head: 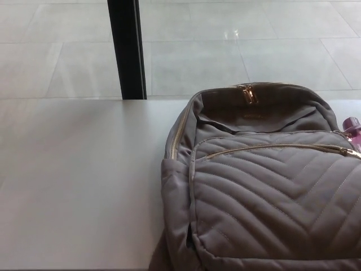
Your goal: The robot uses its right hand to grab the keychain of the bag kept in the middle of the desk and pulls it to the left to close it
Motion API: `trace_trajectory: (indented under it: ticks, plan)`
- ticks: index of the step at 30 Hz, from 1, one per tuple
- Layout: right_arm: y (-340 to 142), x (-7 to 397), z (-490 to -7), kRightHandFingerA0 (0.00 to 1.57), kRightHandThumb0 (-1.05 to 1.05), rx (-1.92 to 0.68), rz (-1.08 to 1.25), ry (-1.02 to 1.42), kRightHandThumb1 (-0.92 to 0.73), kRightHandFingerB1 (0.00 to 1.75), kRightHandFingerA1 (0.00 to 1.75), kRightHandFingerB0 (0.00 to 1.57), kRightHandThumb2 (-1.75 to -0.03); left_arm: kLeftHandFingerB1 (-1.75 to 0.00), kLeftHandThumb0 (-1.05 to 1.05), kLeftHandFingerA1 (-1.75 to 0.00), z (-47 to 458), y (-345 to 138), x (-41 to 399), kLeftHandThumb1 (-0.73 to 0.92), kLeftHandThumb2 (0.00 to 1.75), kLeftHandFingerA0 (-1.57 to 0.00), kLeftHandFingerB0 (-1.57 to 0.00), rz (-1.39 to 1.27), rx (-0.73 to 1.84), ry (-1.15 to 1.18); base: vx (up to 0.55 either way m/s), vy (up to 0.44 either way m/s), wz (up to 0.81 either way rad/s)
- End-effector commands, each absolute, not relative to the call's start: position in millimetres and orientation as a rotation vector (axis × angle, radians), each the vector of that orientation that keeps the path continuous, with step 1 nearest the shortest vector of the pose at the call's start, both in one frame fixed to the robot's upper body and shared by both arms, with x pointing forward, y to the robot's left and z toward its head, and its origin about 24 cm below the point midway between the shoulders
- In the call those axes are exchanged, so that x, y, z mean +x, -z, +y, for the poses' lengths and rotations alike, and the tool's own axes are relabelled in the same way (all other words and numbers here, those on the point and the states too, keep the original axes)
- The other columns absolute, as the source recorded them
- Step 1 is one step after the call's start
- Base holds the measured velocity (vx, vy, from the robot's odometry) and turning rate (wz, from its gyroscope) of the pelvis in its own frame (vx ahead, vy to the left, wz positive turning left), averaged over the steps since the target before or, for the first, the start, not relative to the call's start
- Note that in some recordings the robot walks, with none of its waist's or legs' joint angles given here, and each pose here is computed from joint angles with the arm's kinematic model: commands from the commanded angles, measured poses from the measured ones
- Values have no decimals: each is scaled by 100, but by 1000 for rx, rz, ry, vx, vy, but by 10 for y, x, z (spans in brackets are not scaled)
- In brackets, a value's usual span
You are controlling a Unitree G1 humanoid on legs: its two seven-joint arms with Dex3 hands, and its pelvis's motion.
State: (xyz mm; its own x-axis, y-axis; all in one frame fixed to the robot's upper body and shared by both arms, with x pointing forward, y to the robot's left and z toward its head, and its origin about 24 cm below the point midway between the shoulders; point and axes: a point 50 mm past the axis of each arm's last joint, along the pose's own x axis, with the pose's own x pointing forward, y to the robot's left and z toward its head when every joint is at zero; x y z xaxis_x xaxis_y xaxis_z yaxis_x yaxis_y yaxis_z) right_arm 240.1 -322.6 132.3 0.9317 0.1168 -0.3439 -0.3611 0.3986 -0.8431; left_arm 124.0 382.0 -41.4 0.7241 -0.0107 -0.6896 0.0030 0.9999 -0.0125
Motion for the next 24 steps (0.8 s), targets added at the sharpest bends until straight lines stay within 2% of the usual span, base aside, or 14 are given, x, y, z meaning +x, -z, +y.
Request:
trace_trajectory:
  ticks: [1,2,3,4,8,9,11,13,14,16,17,20,22,24]
  plan:
    - [-1341,2437,-3142,47,-48,-1185,243,-365,-60,29,90,19,-58,-102,-105,-107,3844,383,1250,55,58,-68,-52,746,9,17,0,0,0]
    - [-1339,2441,-3126,52,-52,-1212,256,-366,-49,40,76,16,-77,-101,-105,-104,3845,381,1249,54,59,-70,-55,746,18,16,0,0,0]
    - [-1338,2442,-3116,54,-45,-1221,260,-368,-63,30,76,22,-60,-99,-105,-104,3845,377,1248,55,58,-69,-55,748,22,17,0,0,0]
    - [-1334,2442,-3109,55,-45,-1222,260,-370,-63,30,78,23,-60,-98,-105,-104,3846,375,1247,35,93,-72,-58,749,19,16,0,0,0]
    - [-1346,2452,-3075,57,-41,-1223,256,-380,-65,30,68,24,-59,-99,-105,-103,3849,385,1239,37,95,-72,-64,752,17,8,0,0,0]
    - [-1352,2458,-3065,55,-47,-1223,252,-381,-51,42,70,18,-79,-99,-105,-102,3847,385,1238,36,95,-72,-65,750,14,9,0,0,0]
    - [-1371,2472,-3047,59,-40,-1224,240,-383,-65,31,66,25,-59,-98,-104,-101,3850,393,1233,35,95,-73,-67,752,8,2,0,0,0]
    - [-1391,2477,-3035,61,-40,-1221,243,-383,-66,32,67,27,-61,-97,-105,-102,3846,390,1229,38,96,-73,-63,748,27,14,0,0,0]
    - [-1409,2491,-3030,63,-43,-1241,215,-382,-52,45,73,26,-80,-98,-105,-104,3843,387,1228,40,95,-70,-61,747,24,16,0,0,0]
    - [-1439,2514,-3031,69,-31,-1265,196,-376,-72,37,67,40,-61,-97,-105,-105,3842,386,1226,39,95,-69,-61,742,15,19,0,0,0]
    - [-1452,2525,-3031,71,-25,-1277,189,-370,-74,39,74,43,-62,-98,-105,-105,3848,393,1222,56,59,-67,-57,744,14,13,0,0,0]
    - [-1476,2545,-3076,89,-10,-1257,193,-311,-82,50,132,72,-64,-99,-105,-107,3847,386,1236,58,61,-65,-56,751,36,12,0,0,0]
    - [-1482,2548,-3077,89,-10,-1260,192,-306,-82,50,132,72,-64,-99,-105,-107,3848,386,1235,58,61,-65,-56,749,22,9,0,0,0]
    - [-1488,2553,-3082,86,-5,-1275,177,-293,-76,61,154,86,-76,-102,-105,-108,3850,391,1233,60,61,-66,-55,743,17,6,0,0,0]
